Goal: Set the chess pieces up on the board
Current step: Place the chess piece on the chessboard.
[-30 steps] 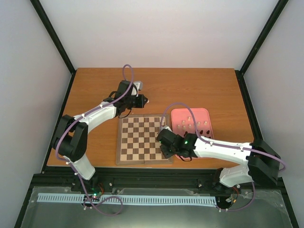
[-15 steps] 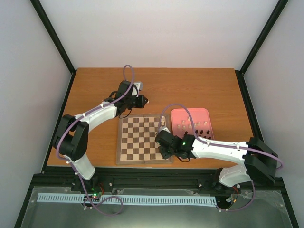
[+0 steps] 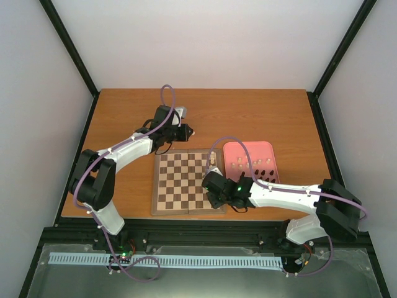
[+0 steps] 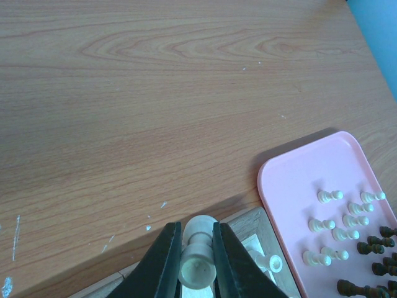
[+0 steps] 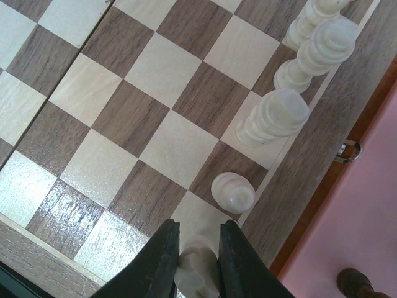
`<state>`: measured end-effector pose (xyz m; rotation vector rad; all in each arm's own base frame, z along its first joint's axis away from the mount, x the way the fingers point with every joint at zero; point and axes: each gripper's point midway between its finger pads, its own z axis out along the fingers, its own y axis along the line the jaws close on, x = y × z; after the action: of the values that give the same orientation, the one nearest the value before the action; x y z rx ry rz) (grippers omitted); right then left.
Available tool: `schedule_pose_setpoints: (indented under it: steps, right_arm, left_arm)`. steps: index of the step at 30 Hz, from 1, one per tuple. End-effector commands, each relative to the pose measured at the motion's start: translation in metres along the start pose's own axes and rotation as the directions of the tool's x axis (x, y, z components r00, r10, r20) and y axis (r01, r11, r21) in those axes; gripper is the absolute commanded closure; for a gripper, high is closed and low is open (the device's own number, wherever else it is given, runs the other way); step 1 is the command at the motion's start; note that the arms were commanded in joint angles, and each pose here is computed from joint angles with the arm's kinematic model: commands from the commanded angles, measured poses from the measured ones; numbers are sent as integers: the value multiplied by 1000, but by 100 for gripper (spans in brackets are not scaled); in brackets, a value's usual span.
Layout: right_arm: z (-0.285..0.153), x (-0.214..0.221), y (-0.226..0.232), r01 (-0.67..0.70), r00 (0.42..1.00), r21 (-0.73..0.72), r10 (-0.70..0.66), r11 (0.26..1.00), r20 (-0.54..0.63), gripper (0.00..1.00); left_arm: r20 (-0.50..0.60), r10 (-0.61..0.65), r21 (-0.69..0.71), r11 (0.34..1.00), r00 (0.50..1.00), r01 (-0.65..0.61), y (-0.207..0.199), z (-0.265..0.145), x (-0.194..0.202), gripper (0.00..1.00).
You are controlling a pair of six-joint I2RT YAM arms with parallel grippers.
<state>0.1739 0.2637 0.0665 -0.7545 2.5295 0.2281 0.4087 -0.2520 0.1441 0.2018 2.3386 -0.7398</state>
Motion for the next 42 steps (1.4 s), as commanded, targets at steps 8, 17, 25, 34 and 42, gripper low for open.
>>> schedule_pose_setpoints:
  steps: [8,17,25,34,42]
  right_arm:
    - [10,2,4,10,1000,16,-10,1000,1,86]
    - [11,2,0,9,1000,40,-9,999,5,86]
    - [12,3,2,9,1000,36,-9,999,1,82]
    - [12,2,6,12,1000,18,-12,1000,1,79]
    - [12,0,9,17,1000,19,-17,1000,4,79]
  left_arm:
    - [26,29,12,1000,999,-29,-9,-3,-15,99]
    - [25,30,11,999,999,-30,-8,-3,-15,99]
    - [22,29,11,999,999,-30,-8,-2,-15,99]
    - [22,29,10,1000,999,-29,-8,-2,-14,99]
    - [22,29,12,999,999,-30,-8,-3,-14,99]
